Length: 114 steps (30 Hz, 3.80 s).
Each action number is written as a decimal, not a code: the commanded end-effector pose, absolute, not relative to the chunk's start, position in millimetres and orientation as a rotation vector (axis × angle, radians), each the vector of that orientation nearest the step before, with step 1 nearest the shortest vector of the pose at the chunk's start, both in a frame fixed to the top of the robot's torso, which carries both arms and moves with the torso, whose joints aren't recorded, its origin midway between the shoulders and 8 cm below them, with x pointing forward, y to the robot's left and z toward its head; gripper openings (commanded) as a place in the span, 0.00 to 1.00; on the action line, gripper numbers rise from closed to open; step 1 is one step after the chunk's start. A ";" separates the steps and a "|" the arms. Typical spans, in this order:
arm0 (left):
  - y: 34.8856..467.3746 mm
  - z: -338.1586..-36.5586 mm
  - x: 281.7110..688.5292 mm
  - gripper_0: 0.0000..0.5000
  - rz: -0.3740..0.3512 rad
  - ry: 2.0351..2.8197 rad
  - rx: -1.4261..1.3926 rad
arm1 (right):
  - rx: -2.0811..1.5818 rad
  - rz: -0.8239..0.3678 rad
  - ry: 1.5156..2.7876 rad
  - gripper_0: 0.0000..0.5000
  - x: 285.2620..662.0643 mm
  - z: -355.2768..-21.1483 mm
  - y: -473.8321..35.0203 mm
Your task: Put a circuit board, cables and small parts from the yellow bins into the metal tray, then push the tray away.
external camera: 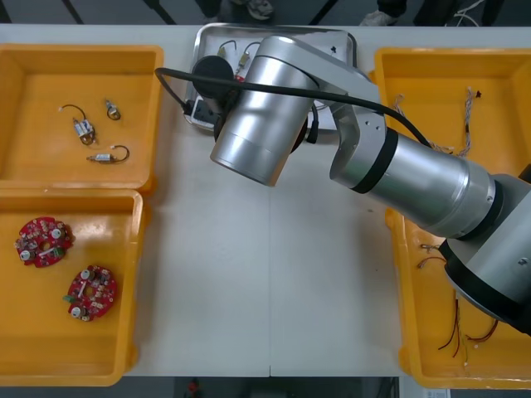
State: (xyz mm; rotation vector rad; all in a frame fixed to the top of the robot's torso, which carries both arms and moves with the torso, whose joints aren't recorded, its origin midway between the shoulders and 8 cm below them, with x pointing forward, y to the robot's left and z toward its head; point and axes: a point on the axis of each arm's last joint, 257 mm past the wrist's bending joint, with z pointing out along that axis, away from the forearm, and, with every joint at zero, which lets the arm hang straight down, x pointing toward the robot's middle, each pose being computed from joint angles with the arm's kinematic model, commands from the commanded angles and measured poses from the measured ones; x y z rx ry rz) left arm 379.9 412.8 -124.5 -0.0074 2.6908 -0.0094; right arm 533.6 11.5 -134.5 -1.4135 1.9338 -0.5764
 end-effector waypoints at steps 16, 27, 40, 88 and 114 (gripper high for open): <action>426.0 -108.4 377.8 1.00 0.069 2.661 0.063 | -0.837 -0.174 2.254 1.00 485.3 -80.5 -58.4; 426.0 -108.4 377.8 1.00 0.069 2.661 0.063 | -0.515 -0.053 2.336 1.00 480.4 -86.1 -145.8; 426.0 -108.4 377.8 1.00 0.069 2.661 0.063 | -0.209 0.041 2.502 1.00 438.3 -123.5 -281.1; 426.0 -108.4 377.8 1.00 0.069 2.661 0.063 | 0.029 -0.068 2.582 1.00 373.6 -153.0 -382.7; 426.0 -108.4 377.8 1.00 0.069 2.661 0.063 | 0.029 -0.066 2.582 1.00 373.6 -153.3 -382.3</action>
